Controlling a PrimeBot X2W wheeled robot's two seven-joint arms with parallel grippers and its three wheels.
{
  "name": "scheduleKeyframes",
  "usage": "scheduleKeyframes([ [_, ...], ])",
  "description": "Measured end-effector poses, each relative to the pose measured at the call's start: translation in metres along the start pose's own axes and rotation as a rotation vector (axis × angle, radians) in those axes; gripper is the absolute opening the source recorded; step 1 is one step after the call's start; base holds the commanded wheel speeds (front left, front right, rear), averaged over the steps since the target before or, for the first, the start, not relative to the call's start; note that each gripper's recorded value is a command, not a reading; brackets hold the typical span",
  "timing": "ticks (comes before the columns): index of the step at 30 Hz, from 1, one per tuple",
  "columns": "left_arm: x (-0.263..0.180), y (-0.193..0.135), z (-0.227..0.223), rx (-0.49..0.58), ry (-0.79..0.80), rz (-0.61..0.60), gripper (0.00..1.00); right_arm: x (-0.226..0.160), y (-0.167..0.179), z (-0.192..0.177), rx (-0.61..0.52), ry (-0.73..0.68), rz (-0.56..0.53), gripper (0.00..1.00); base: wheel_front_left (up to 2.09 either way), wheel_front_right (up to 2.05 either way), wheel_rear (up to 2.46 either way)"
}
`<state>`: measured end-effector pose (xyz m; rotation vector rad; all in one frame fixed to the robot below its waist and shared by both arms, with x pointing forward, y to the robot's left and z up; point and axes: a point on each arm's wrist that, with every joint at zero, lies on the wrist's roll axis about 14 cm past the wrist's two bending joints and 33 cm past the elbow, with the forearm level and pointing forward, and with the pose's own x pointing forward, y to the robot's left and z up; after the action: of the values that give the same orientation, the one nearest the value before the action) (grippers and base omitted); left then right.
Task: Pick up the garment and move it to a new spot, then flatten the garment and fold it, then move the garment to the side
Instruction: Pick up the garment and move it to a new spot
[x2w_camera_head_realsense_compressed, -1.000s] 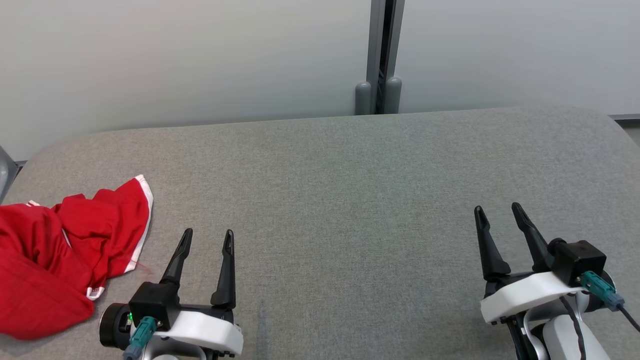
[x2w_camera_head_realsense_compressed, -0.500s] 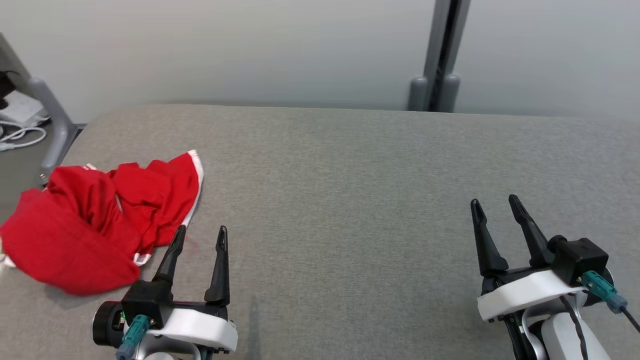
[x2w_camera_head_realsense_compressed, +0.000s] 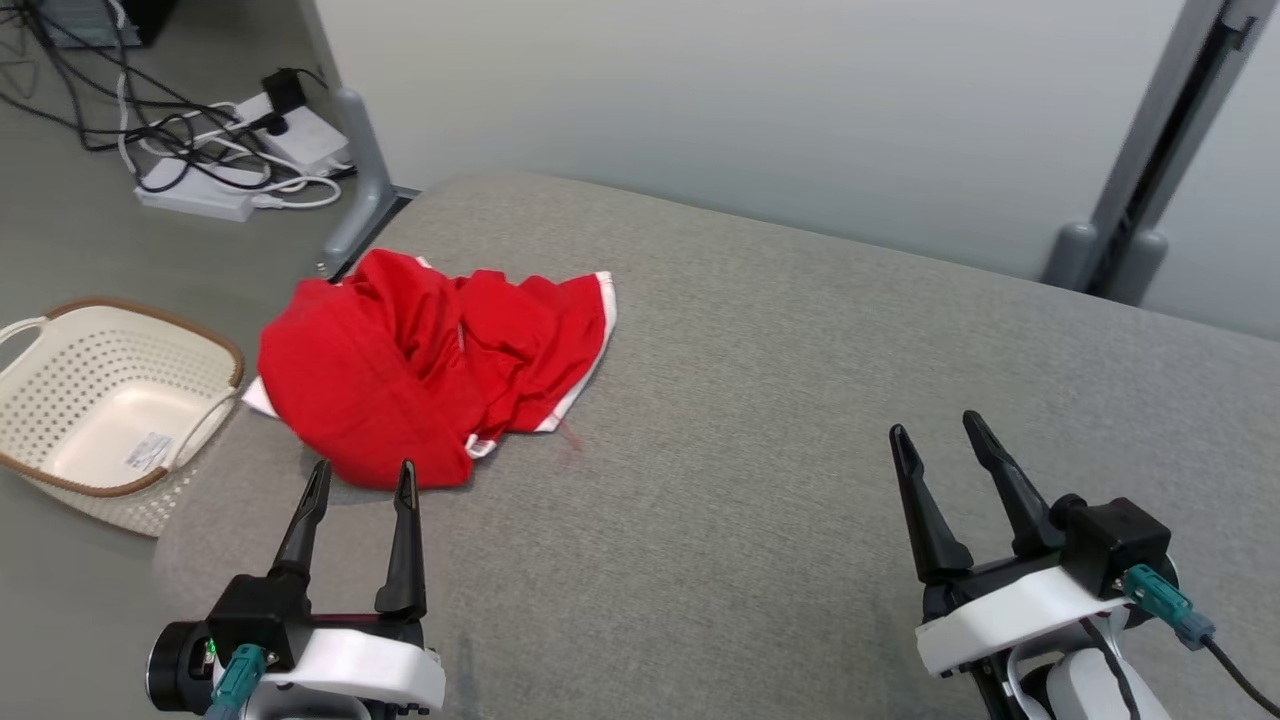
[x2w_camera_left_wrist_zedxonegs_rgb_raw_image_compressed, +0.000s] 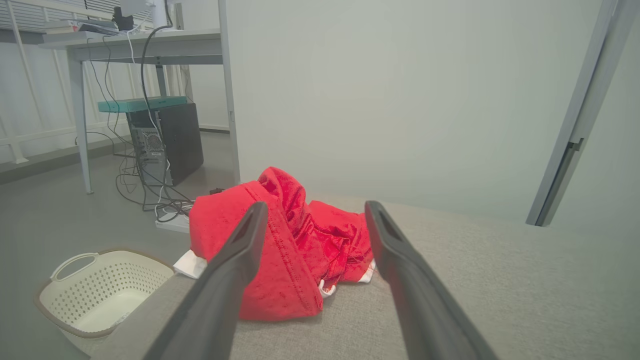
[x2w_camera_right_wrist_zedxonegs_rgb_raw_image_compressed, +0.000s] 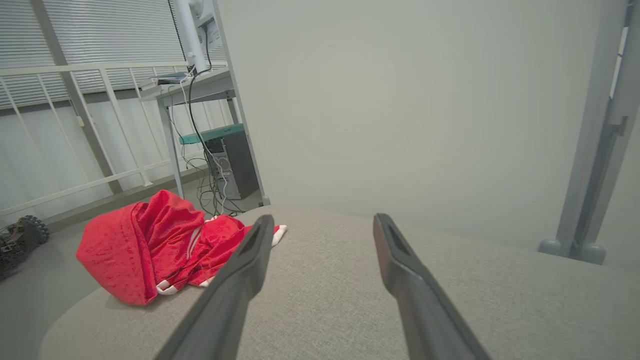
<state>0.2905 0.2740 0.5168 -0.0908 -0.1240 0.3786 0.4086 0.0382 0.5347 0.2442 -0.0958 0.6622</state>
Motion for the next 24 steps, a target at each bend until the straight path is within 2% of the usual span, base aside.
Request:
scheduleKeyframes([
  [4,-0.021,0.037,0.009,0.010,-0.024,0.110,1.00,0.011,0.045,-0.007,0.021,0.020,0.131,1.00,0.00,0.00,0.00],
  [8,-0.030,0.059,0.015,0.017,-0.041,0.185,1.00,0.020,0.072,-0.011,0.031,0.030,0.213,1.00,0.00,0.00,0.00],
  [15,-0.037,0.077,0.017,0.028,-0.040,0.256,1.00,0.029,0.094,-0.021,0.052,0.056,0.287,1.00,0.00,0.00,0.00],
  [24,-0.040,0.081,0.018,0.027,-0.042,0.275,1.00,0.030,0.098,-0.026,0.047,0.072,0.301,1.00,0.00,0.00,0.00],
])
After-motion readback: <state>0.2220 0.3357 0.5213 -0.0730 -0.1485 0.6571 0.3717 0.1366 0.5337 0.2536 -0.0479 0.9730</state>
